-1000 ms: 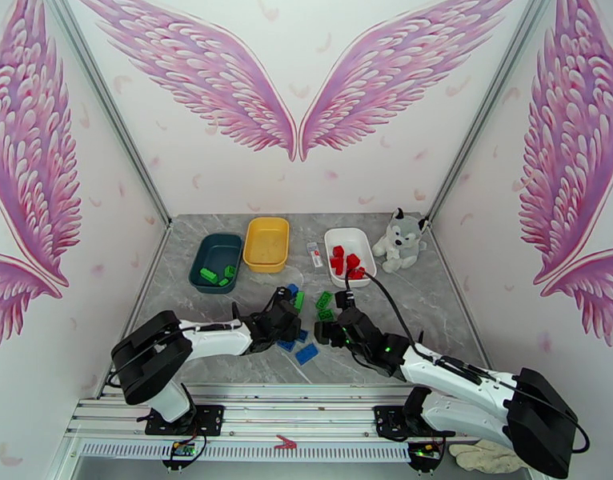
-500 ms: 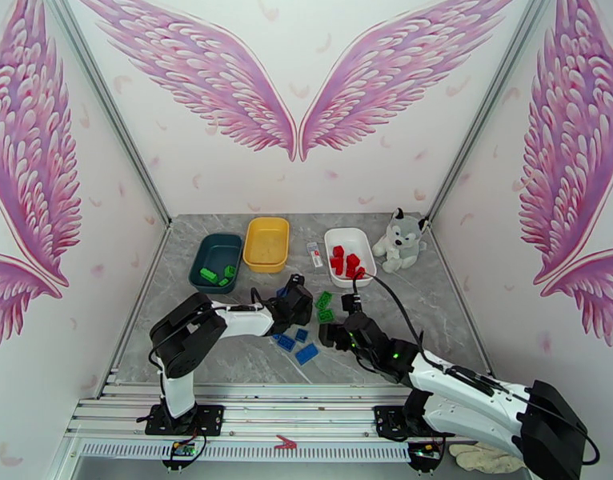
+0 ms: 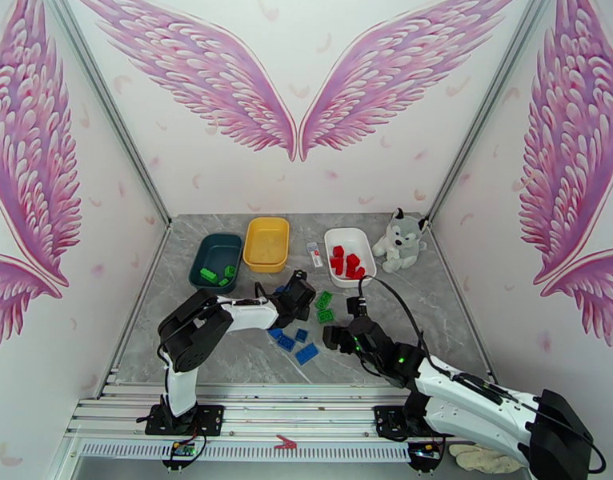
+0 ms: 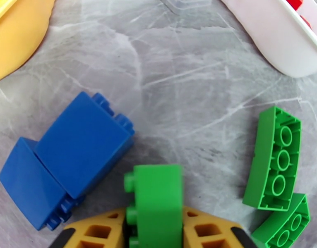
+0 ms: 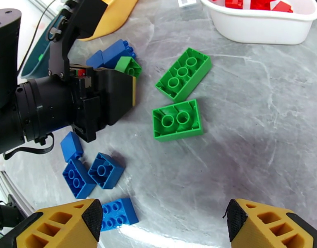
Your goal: Sort the legos into containers by color
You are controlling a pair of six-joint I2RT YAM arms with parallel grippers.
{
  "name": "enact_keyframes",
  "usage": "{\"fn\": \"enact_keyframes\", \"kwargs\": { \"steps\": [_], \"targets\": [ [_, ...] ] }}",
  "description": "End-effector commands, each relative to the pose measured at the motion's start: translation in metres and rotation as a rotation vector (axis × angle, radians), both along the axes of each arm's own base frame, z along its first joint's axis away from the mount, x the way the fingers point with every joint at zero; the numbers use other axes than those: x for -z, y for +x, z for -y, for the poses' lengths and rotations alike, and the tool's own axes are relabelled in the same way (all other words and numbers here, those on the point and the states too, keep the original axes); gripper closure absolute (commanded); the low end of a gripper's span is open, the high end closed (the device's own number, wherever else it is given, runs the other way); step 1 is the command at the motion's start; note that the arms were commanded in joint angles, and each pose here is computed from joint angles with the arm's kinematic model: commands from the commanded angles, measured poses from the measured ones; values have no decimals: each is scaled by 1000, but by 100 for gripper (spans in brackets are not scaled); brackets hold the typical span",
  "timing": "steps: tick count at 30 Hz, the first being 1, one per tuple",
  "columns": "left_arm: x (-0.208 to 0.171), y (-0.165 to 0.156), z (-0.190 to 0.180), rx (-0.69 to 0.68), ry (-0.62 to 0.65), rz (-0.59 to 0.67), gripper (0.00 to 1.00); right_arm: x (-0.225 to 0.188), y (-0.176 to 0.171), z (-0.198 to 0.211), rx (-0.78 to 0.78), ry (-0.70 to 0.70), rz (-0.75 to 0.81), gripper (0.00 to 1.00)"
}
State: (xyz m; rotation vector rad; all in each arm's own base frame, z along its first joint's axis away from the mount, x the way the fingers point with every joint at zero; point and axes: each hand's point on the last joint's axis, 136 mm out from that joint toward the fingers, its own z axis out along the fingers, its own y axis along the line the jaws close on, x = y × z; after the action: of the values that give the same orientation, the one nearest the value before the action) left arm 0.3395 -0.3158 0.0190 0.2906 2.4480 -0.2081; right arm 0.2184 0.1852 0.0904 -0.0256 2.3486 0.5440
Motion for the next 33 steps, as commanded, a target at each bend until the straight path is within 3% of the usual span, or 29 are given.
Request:
{"fn": "enact_keyframes", "kwargs": {
  "steps": [1, 6, 10, 23, 29, 33],
  "targets": [
    [-34, -4, 6, 22, -44, 44, 72, 5, 2, -6, -4, 24, -16, 15],
    [-70, -9, -4, 26, -135, 85, 72, 7, 8, -31, -64, 52, -43, 15],
    [-87, -2, -32, -22, -168, 105, 73, 5, 13, -54, -124, 90, -53, 16],
    [-149, 37, -210, -396, -147, 207, 69, -9, 34, -93, -201, 83, -47, 16],
    [-153, 72, -243, -446, -126, 169, 69, -3, 44, -105, -226, 33, -64, 19],
    [-152, 84, -240, -444, -115, 152, 40, 0, 47, -109, -241, 20, -66, 19]
  ]
}}
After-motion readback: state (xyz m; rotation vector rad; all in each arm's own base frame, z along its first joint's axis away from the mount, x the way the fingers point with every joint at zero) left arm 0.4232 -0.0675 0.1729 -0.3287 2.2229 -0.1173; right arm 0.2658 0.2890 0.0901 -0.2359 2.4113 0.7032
